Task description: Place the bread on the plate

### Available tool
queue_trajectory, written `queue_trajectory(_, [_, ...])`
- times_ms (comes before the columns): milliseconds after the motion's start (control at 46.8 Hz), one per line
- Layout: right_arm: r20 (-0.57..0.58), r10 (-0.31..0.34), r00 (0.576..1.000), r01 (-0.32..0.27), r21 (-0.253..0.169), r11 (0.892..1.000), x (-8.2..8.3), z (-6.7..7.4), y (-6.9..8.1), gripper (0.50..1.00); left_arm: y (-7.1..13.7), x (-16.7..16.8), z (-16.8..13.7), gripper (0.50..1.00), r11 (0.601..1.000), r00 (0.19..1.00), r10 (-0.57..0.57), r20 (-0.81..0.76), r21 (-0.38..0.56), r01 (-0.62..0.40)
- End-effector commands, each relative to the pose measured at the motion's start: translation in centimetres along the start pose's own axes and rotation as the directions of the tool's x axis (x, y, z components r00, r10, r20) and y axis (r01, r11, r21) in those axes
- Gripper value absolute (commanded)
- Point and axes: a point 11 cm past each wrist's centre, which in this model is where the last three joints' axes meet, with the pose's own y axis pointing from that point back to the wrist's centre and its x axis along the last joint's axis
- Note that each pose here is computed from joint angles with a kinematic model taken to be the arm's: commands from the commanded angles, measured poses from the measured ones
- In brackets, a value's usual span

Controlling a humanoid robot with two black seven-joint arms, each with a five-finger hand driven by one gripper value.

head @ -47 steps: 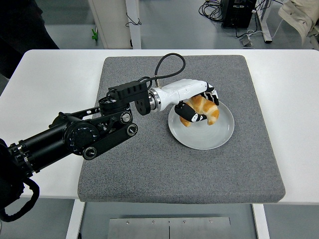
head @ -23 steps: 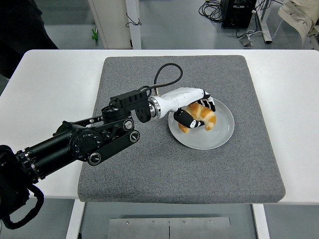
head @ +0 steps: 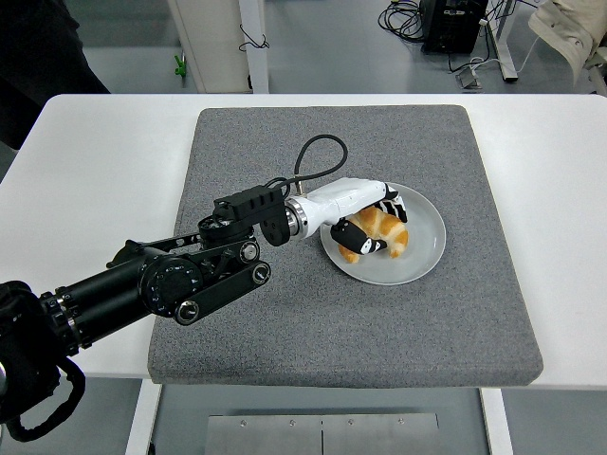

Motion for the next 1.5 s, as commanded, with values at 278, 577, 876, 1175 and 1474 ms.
queue_trajectory(278, [0.000,0.001,1.000,-0.001,0.001,1.000,0.0,-0.1,0.0,1.000,0.1,-0.4,-0.3,0.605,1.000,1.000,0.000,0.007,0.008,0.000])
queue_trajectory(577, [0.001,-0.001,1.000,0.001,0.000,1.000,0.0,0.0,0.0,1.000,0.1,0.0,-0.3,0.958,1.000,0.998,0.008,-0.058,0.010,-0.008])
queue_trajectory(876, [0.000,0.001,1.000,-0.001,0.000,1.000,0.0,0.0,0.0,1.000,0.2,1.1,-0.3,0.966,0.999,0.978,0.033,-0.207,0.005,-0.033])
queue_trajectory(1175, [0.000,0.001,1.000,-0.001,0.000,1.000,0.0,0.0,0.0,1.000,0.4,3.5,0.3,0.966,0.993,0.917,0.085,-0.390,-0.040,-0.109])
queue_trajectory(1474, [0.001,-0.001,1.000,0.001,0.001,1.000,0.0,-0.1,0.0,1.000,1.5,5.9,-1.4,0.966,0.983,0.810,0.149,-0.566,-0.007,-0.186])
